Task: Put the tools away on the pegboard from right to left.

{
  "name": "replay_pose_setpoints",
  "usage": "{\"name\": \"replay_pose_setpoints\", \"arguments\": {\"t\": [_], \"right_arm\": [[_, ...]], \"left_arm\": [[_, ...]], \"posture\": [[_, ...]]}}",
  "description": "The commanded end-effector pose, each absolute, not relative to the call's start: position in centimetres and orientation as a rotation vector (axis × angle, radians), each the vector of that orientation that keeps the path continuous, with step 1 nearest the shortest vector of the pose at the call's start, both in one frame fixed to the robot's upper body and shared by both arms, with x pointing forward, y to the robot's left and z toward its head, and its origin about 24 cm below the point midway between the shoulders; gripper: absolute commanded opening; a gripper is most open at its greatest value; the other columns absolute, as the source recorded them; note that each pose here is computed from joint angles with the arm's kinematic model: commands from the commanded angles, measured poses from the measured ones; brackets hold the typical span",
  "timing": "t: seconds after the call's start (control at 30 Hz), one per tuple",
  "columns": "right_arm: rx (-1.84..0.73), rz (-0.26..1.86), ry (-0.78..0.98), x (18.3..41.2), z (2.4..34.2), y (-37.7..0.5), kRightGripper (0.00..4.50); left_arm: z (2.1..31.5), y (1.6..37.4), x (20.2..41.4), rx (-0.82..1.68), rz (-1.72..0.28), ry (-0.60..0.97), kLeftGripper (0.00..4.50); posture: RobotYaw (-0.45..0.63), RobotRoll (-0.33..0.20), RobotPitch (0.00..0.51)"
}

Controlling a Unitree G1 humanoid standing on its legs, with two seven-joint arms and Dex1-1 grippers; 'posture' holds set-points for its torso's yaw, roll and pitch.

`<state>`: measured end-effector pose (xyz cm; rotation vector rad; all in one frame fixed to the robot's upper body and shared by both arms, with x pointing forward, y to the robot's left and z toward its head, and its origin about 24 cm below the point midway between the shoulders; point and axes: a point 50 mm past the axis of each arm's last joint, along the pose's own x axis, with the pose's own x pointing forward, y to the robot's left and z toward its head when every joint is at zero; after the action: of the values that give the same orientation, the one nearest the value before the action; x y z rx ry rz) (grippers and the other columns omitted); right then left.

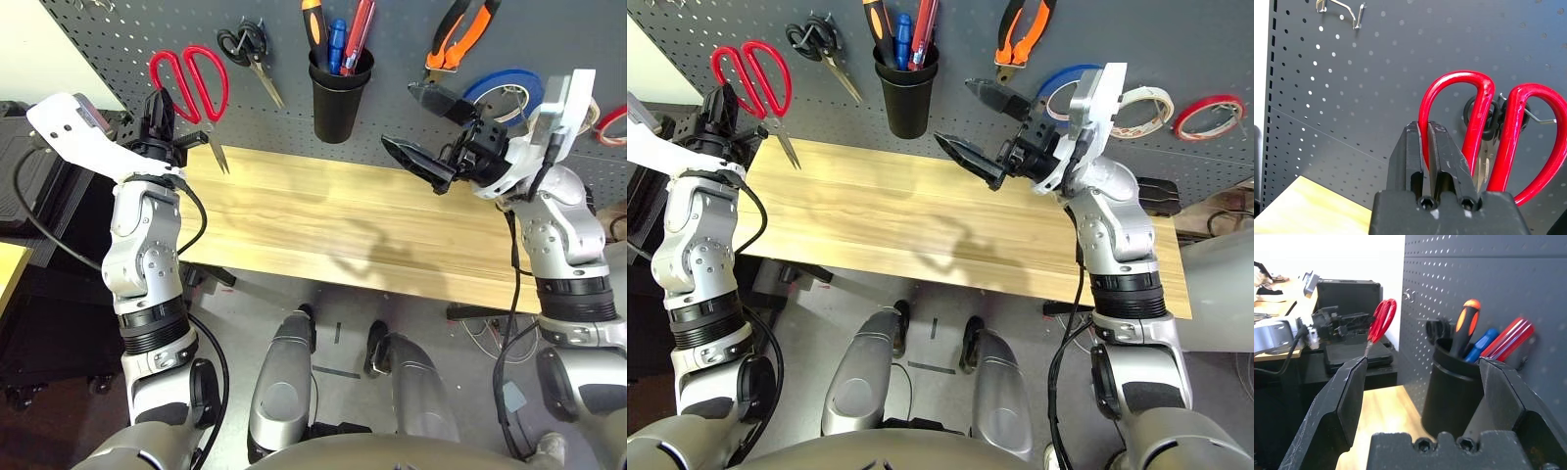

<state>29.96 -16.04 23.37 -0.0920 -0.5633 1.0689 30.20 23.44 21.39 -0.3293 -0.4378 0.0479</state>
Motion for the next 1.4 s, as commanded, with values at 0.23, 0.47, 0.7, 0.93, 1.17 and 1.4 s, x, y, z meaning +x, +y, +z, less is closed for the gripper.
{"name": "replay_pose_setpoints", "arguments": {"t": [0.23,0.47,0.7,0.93,1.17,1.4], "right_arm": [[-0.138,1.082,-0.548,30.1,24.8,-17.1,4.50],[-0.145,1.087,-0.544,30.2,25.0,-17.1,4.50],[-0.136,1.078,-0.557,30.2,25.2,-16.9,4.50],[-0.132,1.073,-0.563,30.2,25.2,-16.7,4.50],[-0.131,1.067,-0.567,30.2,25.2,-16.5,4.50],[-0.132,1.065,-0.572,30.2,25.2,-16.2,4.50]], "left_arm": [[22.5,23.1,30.3,-0.339,0.014,-0.465,0.03],[22.9,22.6,30.7,-0.340,-0.011,-0.463,0.03],[23.0,21.7,31.3,-0.348,-0.036,-0.455,0.03],[22.9,21.4,32.2,-0.347,-0.045,-0.437,0.03],[22.7,21.0,33.7,-0.342,-0.045,-0.413,0.03],[21.9,21.3,35.7,-0.316,-0.027,-0.366,0.03]], "posture": [[0.22,0.000,0.228],[0.22,0.000,0.231],[0.22,0.000,0.231],[0.21,0.000,0.229],[0.20,0.000,0.226],[0.18,0.000,0.219]]}}
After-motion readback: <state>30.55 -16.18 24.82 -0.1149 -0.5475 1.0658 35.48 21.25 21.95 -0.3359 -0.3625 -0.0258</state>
